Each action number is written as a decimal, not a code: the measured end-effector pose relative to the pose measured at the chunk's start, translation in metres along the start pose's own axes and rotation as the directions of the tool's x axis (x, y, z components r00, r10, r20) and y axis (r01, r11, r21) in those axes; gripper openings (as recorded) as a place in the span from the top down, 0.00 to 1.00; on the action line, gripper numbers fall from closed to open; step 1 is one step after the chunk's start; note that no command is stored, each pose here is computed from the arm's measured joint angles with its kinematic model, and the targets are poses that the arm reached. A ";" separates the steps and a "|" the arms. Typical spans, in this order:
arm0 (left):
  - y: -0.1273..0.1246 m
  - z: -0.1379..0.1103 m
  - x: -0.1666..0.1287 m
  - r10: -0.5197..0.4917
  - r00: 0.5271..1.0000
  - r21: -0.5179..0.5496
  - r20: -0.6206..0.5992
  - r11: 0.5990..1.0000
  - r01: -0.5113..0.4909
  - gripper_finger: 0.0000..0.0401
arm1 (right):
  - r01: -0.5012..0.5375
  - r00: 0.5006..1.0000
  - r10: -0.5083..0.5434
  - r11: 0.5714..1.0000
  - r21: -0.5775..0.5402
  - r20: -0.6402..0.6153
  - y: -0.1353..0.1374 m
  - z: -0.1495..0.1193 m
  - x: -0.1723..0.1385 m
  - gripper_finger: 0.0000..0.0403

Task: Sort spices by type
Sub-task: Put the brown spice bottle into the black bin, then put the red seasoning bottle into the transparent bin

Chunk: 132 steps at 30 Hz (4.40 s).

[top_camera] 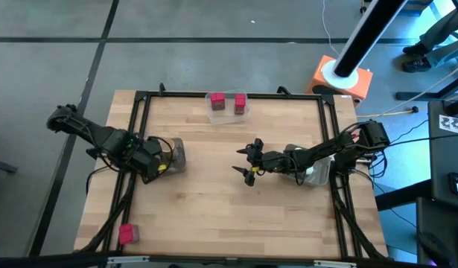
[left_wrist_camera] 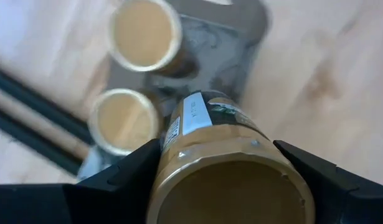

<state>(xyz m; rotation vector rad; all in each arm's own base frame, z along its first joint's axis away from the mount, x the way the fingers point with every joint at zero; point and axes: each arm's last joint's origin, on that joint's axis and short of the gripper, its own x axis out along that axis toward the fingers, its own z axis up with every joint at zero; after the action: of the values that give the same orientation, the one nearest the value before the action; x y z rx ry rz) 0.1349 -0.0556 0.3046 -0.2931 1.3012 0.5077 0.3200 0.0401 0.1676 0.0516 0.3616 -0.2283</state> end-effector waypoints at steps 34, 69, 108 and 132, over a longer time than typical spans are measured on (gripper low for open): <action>-0.004 -0.023 0.072 0.081 0.992 0.036 -0.093 0.996 -0.078 0.34 | 0.000 1.000 0.000 1.000 -0.001 0.000 0.000 0.000 0.000 0.20; -0.037 -0.001 -0.002 -0.274 0.951 0.275 0.145 0.934 0.227 0.17 | 0.000 1.000 0.000 1.000 0.006 -0.002 0.000 0.000 0.000 0.20; -0.159 -0.046 -0.041 -0.347 0.937 0.253 -0.042 0.903 0.346 0.73 | -0.020 1.000 0.020 0.999 0.032 -0.006 0.001 -0.001 0.000 0.20; -0.148 -0.161 0.007 -0.224 0.907 -0.057 -0.356 0.974 0.218 1.00 | -0.029 1.000 0.029 0.994 0.101 -0.005 0.001 0.000 0.000 0.20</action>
<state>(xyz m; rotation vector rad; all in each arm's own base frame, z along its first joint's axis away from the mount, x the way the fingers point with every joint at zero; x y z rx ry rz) 0.0768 -0.2586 0.2458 -0.5609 1.5973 0.2766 0.3202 0.0411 0.1673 0.1576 0.3552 -0.2177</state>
